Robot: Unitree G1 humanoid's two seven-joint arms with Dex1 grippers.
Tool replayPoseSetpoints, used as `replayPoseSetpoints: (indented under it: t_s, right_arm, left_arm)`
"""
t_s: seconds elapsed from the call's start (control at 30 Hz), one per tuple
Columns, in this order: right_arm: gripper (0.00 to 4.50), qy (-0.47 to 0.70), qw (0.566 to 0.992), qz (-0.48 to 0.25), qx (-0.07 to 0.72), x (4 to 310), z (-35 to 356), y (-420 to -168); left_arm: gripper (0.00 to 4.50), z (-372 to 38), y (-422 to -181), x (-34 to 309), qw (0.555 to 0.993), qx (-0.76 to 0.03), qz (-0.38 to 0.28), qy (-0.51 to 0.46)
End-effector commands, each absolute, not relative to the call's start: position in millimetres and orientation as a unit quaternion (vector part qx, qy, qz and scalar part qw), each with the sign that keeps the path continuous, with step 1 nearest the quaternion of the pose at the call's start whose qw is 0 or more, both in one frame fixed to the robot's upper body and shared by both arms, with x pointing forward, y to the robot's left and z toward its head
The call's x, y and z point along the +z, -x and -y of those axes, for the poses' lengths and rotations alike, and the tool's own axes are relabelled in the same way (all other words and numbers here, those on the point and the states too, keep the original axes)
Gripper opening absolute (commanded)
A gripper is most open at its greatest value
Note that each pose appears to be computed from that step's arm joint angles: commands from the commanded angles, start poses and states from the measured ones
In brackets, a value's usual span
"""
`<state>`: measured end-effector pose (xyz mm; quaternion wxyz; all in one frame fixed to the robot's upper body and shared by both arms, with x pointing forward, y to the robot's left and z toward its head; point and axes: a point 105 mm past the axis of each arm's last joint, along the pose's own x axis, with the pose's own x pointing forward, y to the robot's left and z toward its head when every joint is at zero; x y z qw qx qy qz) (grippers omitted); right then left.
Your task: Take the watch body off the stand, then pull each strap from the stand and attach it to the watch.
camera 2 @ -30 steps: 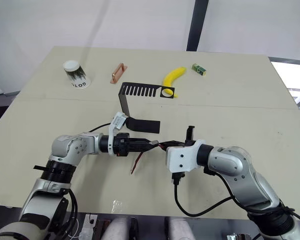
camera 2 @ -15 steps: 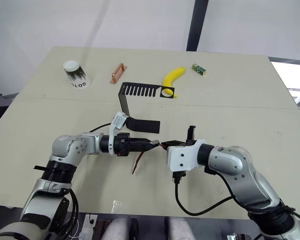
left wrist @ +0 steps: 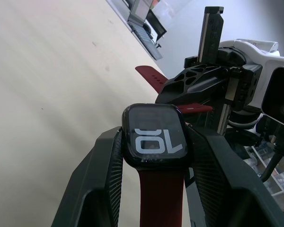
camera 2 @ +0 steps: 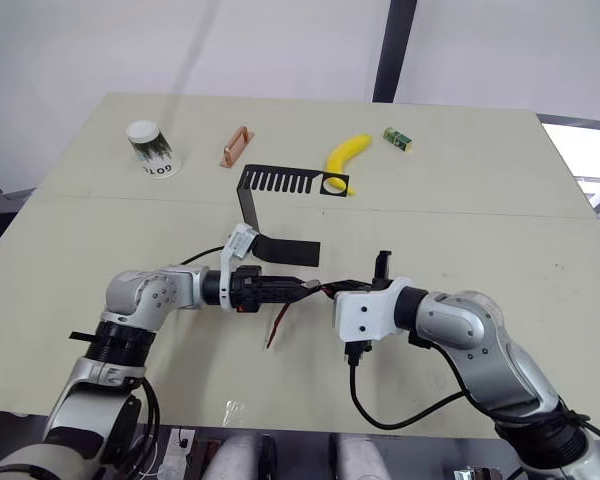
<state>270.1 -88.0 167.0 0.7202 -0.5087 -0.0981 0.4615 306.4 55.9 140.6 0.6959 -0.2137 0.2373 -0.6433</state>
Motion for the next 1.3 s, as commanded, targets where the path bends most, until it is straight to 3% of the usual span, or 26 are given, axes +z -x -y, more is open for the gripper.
replayPoseSetpoints:
  t_s: [0.03, 1.3]
  right_arm:
    - [0.0, 0.509, 0.719, 0.116, 0.458, 174.5, 83.7, -268.2]
    - [0.0, 0.527, 0.709, 0.085, 0.46, 174.3, 81.1, -271.9]
  left_arm:
    - [1.61, -49.3, -302.5, 157.7, 0.689, -0.662, -0.208, 0.209]
    - [1.61, -37.3, -293.8, 165.9, 0.687, -0.67, -0.194, 0.205]
